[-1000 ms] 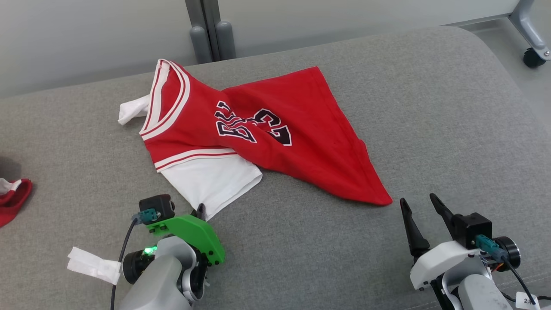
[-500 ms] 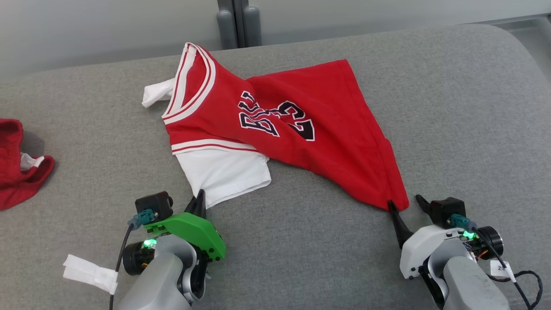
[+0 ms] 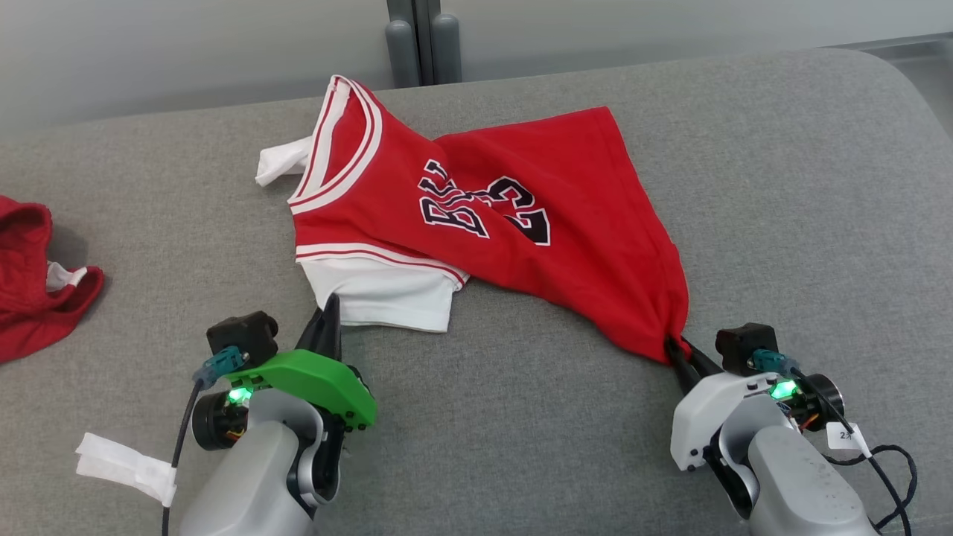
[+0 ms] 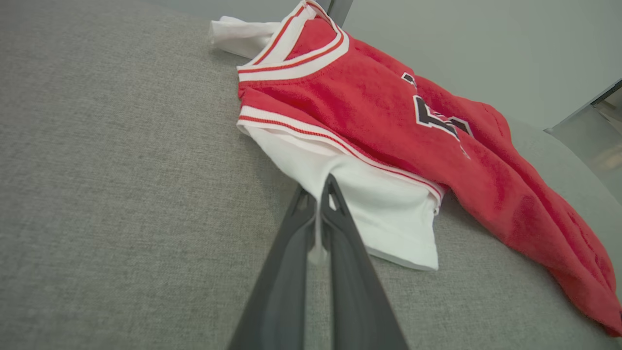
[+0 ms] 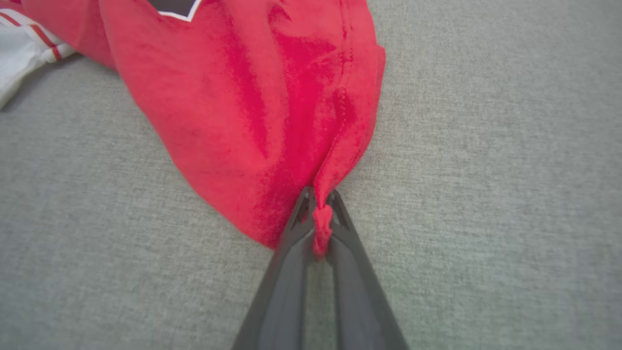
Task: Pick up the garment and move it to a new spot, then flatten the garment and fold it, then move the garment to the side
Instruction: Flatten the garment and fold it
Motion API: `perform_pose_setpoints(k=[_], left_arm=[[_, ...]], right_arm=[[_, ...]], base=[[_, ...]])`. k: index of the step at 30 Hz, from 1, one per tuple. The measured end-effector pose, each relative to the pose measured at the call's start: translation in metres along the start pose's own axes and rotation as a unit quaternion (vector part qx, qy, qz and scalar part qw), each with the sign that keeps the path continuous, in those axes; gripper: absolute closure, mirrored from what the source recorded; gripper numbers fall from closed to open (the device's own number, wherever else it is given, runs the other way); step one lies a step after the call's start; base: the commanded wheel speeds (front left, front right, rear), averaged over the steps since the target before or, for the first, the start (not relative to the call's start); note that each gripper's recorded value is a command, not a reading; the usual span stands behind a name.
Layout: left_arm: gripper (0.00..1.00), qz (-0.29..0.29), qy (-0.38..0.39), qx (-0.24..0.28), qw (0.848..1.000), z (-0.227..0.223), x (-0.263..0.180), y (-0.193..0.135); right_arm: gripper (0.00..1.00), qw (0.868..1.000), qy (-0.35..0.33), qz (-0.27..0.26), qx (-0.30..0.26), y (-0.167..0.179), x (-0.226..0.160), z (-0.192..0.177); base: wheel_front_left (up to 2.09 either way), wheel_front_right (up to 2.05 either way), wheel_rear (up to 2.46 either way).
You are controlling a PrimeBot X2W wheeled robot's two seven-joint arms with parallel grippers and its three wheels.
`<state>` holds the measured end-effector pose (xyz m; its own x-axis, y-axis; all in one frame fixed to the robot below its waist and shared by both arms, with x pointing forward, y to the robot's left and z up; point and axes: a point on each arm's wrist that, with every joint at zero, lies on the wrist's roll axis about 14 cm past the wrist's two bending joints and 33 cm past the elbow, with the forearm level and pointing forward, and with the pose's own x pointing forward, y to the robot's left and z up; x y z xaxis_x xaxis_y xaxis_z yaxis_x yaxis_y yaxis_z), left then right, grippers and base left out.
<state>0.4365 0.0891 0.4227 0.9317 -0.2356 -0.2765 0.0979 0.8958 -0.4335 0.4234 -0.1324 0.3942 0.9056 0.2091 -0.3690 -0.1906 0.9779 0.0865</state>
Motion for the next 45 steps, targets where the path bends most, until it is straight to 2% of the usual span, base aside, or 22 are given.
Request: perform_pose_setpoints(k=[7, 13, 17, 24, 29, 32, 35, 37, 40, 45], left_arm=[[1.00, -0.034, -0.078, 0.019, 0.996, 0.053, -0.003, -0.016], [1.00, -0.074, -0.197, 0.073, 0.975, 0.144, -0.018, -0.038], [1.00, -0.104, -0.284, 0.116, 0.946, 0.214, -0.045, -0.064], [1.00, -0.173, -0.409, 0.184, 0.877, 0.308, -0.120, -0.130], [1.00, -0.215, -0.457, 0.224, 0.833, 0.339, -0.164, -0.175], [1.00, -0.229, -0.465, 0.244, 0.820, 0.348, -0.174, -0.191], [1.00, -0.234, -0.460, 0.260, 0.816, 0.351, -0.171, -0.198], [1.00, -0.234, -0.448, 0.267, 0.821, 0.349, -0.162, -0.199], [1.00, -0.231, -0.426, 0.275, 0.830, 0.346, -0.141, -0.197], [1.00, -0.206, -0.386, 0.284, 0.853, 0.348, -0.087, -0.180]], right_arm=[[1.00, 0.995, -0.090, 0.003, 0.031, 0.003, 0.002, 0.060], [1.00, 0.980, -0.195, 0.011, 0.046, 0.004, -0.009, 0.139], [1.00, 0.962, -0.268, 0.016, 0.046, 0.005, -0.032, 0.197], [1.00, 0.917, -0.394, 0.032, 0.046, 0.008, -0.105, 0.294], [1.00, 0.883, -0.465, 0.042, 0.042, 0.008, -0.167, 0.340], [1.00, 0.870, -0.491, 0.043, 0.032, 0.008, -0.194, 0.354], [1.00, 0.866, -0.498, 0.041, 0.026, 0.006, -0.207, 0.362], [1.00, 0.870, -0.492, 0.034, 0.023, 0.002, -0.207, 0.364], [1.00, 0.880, -0.475, 0.019, 0.021, -0.007, -0.194, 0.364], [1.00, 0.907, -0.421, -0.004, 0.014, -0.021, -0.139, 0.358]], base=[[0.00, 0.00, 0.00], [0.00, 0.00, 0.00], [0.00, 0.00, 0.00], [0.00, 0.00, 0.00], [0.00, 0.00, 0.00], [0.00, 0.00, 0.00], [0.00, 0.00, 0.00], [0.00, 0.00, 0.00], [0.00, 0.00, 0.00], [0.00, 0.00, 0.00]])
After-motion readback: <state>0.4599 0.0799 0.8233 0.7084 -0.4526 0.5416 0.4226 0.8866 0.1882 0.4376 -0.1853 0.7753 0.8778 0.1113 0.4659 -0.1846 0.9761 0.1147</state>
